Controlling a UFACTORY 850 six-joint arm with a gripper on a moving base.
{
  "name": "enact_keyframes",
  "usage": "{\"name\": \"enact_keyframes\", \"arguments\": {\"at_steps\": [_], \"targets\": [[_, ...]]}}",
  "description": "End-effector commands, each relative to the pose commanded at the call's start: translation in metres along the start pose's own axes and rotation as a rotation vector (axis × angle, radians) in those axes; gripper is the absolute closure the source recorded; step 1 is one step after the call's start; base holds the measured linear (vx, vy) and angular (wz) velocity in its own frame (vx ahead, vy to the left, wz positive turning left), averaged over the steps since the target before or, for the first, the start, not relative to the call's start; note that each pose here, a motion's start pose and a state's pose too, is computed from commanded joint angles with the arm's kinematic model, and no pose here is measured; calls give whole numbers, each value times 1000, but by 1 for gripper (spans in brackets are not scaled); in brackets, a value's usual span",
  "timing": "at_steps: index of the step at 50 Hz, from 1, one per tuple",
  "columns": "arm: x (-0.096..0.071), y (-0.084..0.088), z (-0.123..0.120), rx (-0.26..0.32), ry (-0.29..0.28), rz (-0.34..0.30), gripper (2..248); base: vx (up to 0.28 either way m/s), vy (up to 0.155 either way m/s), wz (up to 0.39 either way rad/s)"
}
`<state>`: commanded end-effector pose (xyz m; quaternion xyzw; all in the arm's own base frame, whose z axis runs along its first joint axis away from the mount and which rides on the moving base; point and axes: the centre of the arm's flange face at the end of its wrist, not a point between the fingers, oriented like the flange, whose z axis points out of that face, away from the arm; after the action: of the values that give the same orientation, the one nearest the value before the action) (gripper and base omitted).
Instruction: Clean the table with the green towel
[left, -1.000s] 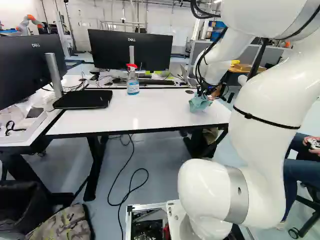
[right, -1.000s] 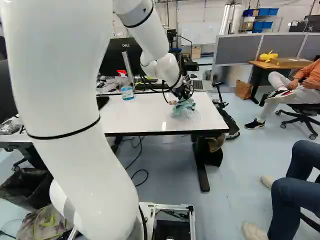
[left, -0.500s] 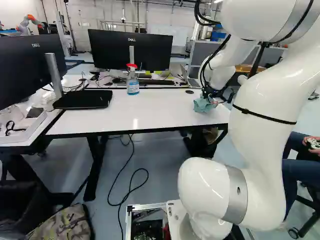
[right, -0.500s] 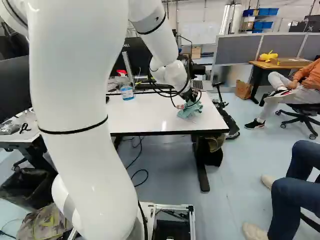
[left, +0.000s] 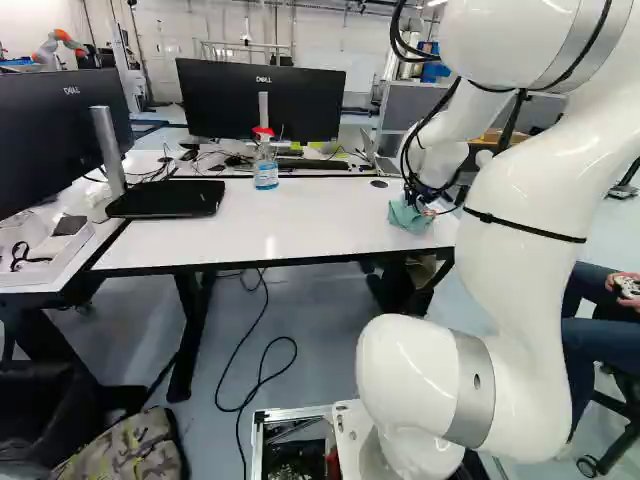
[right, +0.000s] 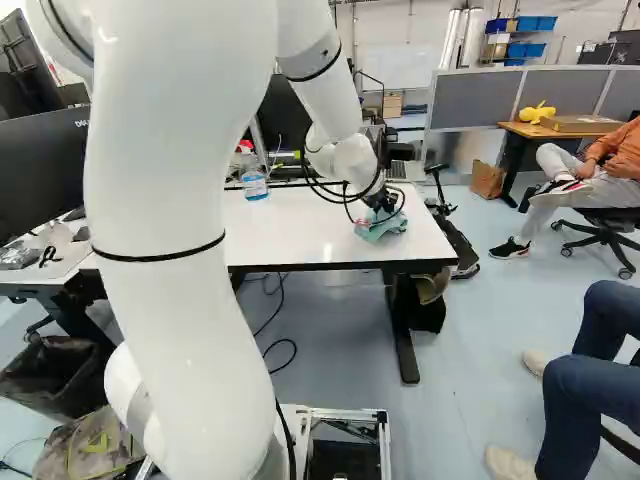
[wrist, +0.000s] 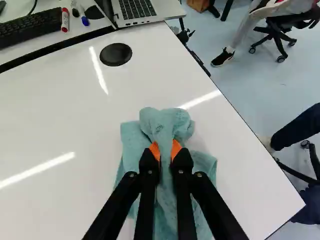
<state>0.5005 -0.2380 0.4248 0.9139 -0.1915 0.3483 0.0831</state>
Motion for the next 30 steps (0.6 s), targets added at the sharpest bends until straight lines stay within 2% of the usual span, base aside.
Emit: {"name": "enact_keyframes", "arguments": {"at_steps": [16, 30], "targets": [[-3, 0, 6, 0, -14, 0, 207, 0, 0, 0], [-7, 0, 6, 0, -56, 0, 207, 0, 0, 0]]}}
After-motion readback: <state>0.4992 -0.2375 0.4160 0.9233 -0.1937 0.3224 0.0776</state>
